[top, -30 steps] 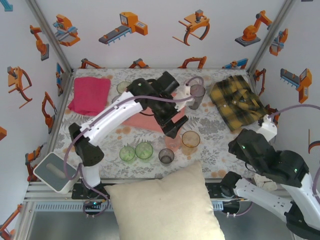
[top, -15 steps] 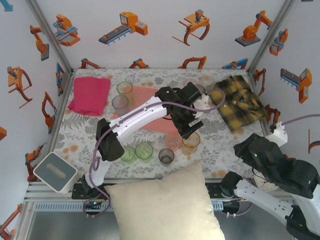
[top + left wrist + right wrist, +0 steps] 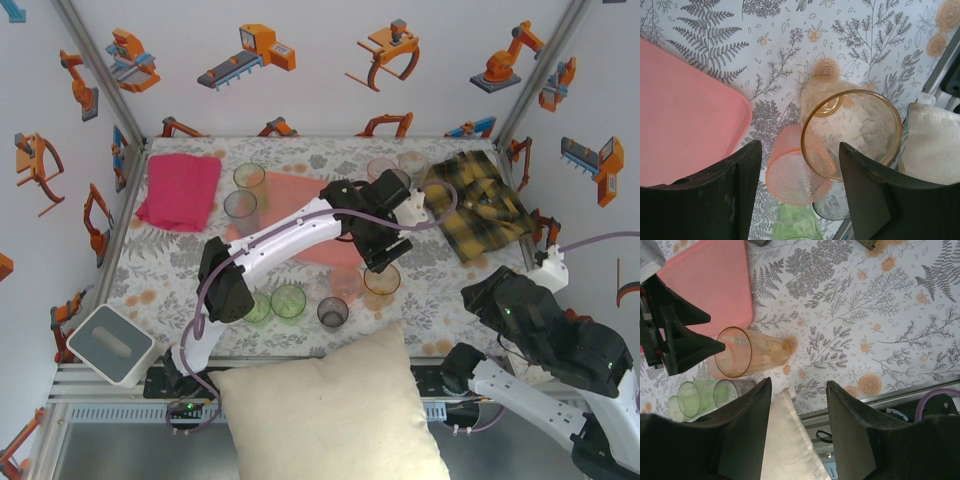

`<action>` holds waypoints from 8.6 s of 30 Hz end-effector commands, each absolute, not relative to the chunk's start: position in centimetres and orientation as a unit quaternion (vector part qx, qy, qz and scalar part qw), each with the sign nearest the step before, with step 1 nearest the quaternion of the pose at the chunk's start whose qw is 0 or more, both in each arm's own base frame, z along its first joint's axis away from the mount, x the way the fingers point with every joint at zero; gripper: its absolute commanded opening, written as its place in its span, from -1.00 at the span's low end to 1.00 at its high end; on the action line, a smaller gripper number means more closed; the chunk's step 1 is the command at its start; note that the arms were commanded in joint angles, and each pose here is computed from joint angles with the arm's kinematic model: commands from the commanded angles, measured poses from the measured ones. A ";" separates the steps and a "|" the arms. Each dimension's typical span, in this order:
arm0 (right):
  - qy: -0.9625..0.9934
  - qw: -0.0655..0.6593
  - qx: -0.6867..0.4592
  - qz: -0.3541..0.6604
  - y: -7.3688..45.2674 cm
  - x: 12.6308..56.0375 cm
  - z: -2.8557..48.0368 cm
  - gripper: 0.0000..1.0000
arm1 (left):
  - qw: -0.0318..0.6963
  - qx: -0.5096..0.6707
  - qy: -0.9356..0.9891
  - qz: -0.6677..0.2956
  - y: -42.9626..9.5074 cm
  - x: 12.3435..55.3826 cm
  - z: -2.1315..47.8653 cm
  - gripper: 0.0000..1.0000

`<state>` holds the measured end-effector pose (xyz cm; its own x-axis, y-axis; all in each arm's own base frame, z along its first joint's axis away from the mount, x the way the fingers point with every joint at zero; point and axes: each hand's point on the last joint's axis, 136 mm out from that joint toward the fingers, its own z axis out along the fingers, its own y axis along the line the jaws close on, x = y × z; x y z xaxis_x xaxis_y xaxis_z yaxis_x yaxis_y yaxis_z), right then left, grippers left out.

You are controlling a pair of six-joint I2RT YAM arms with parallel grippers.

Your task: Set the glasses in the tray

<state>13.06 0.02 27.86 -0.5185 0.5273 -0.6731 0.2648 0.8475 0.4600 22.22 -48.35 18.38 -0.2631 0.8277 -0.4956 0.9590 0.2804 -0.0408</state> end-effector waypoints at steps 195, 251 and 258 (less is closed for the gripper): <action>0.875 0.417 0.230 0.090 2.7 16.2 24.1 -0.05 | 0.329 0.161 0.929 -0.046 -15.2 59.7 18.0 -0.75; 0.883 0.422 0.195 0.063 3.7 17.6 25.4 -0.02 | 0.321 0.157 0.930 -0.085 -12.8 45.7 31.8 0.43; 0.884 0.420 0.193 0.064 3.6 17.5 25.3 -0.02 | 0.279 0.134 0.946 -0.095 -11.1 40.8 29.0 0.26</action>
<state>17.38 3.78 24.32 -0.5934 0.3893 -0.7045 0.2960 0.9195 0.2588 42.00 -11.42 32.60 -0.7391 0.2202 -0.6366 0.3354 0.9399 -0.0642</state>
